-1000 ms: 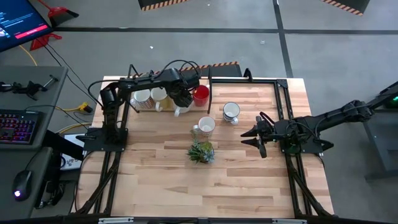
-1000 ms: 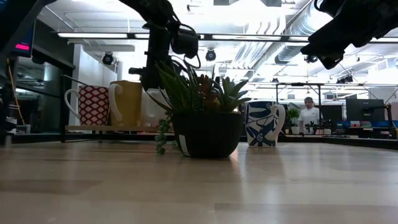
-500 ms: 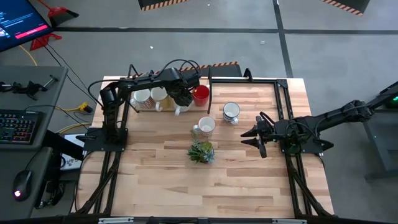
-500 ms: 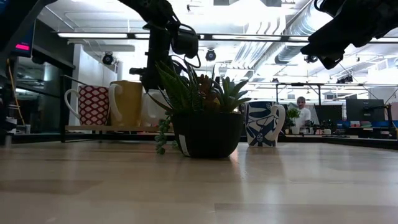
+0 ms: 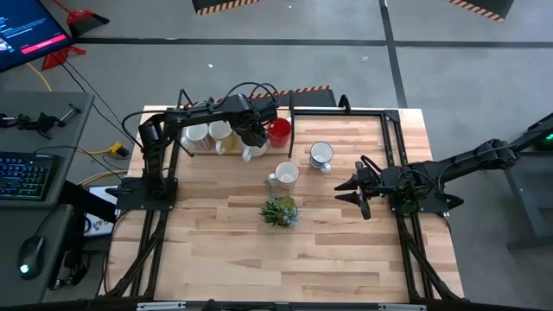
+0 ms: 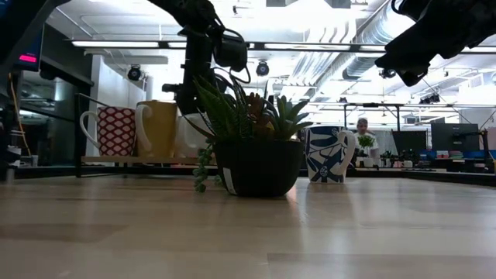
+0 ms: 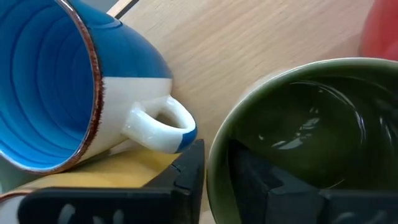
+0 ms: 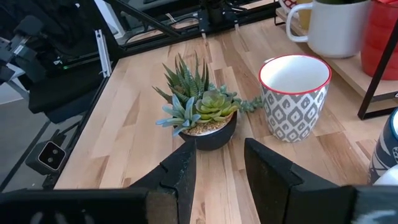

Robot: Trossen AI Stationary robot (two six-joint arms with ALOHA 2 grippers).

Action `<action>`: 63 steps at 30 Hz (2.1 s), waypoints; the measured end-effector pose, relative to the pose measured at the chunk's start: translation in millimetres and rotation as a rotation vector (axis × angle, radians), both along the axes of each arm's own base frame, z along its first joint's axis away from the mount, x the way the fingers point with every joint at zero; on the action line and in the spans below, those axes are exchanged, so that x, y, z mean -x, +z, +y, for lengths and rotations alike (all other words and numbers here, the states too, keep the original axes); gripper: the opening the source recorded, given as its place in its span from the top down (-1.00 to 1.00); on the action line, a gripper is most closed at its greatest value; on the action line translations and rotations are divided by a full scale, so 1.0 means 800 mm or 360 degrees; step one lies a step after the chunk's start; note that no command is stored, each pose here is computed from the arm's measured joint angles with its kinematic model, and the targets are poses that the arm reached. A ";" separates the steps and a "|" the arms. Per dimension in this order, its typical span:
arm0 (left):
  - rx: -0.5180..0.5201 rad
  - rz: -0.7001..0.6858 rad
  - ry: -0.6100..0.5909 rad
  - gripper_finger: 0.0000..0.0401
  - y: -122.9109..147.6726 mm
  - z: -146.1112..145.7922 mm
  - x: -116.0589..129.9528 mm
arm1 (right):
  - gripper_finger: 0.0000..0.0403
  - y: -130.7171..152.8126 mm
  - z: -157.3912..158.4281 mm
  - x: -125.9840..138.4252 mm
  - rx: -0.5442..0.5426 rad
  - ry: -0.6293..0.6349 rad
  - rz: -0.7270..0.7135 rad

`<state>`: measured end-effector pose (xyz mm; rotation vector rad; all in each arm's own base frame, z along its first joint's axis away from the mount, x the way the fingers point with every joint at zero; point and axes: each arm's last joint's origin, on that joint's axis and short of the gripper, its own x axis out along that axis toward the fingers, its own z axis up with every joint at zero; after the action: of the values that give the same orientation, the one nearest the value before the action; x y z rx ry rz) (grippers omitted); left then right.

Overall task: Place coffee mugs
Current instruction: Put the white green mug on the shelf

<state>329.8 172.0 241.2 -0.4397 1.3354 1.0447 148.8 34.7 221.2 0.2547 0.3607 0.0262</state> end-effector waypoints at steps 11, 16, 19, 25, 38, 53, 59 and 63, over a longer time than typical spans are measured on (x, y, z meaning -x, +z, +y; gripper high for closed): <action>-0.0037 -0.0093 -0.0008 0.64 0.024 0.004 -0.007 | 0.42 0.000 0.000 0.000 -0.0014 0.0020 0.0003; -0.0050 -0.0118 -0.0040 0.64 0.055 0.004 -0.008 | 0.42 0.000 0.001 0.000 -0.0020 0.0039 0.0006; -0.0053 -0.0097 -0.0043 0.64 0.071 0.002 -0.005 | 0.42 0.000 0.001 0.000 -0.0019 0.0040 0.0006; 0.0077 -0.0078 -0.0124 0.64 0.097 -0.014 -0.002 | 0.42 -0.001 0.001 0.000 -0.0010 0.0043 0.0010; 0.0295 -0.0088 -0.0493 0.64 0.093 -0.105 -0.032 | 0.42 -0.001 0.001 0.000 -0.0008 0.0044 0.0011; 0.0313 0.0034 -0.0629 0.64 0.052 -0.114 -0.061 | 0.42 -0.001 0.001 0.000 -0.0019 0.0040 0.0011; 0.0277 0.0057 -0.0622 0.64 0.052 -0.107 -0.060 | 0.42 -0.001 0.001 0.000 -0.0019 0.0040 0.0011; 0.0282 0.0067 -0.0636 0.64 0.052 -0.100 -0.058 | 0.42 0.000 0.001 0.000 -0.0020 0.0040 0.0011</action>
<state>376.2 92.1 282.6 -0.2658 1.4851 0.6107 148.6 35.5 220.8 0.2624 0.3704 0.0524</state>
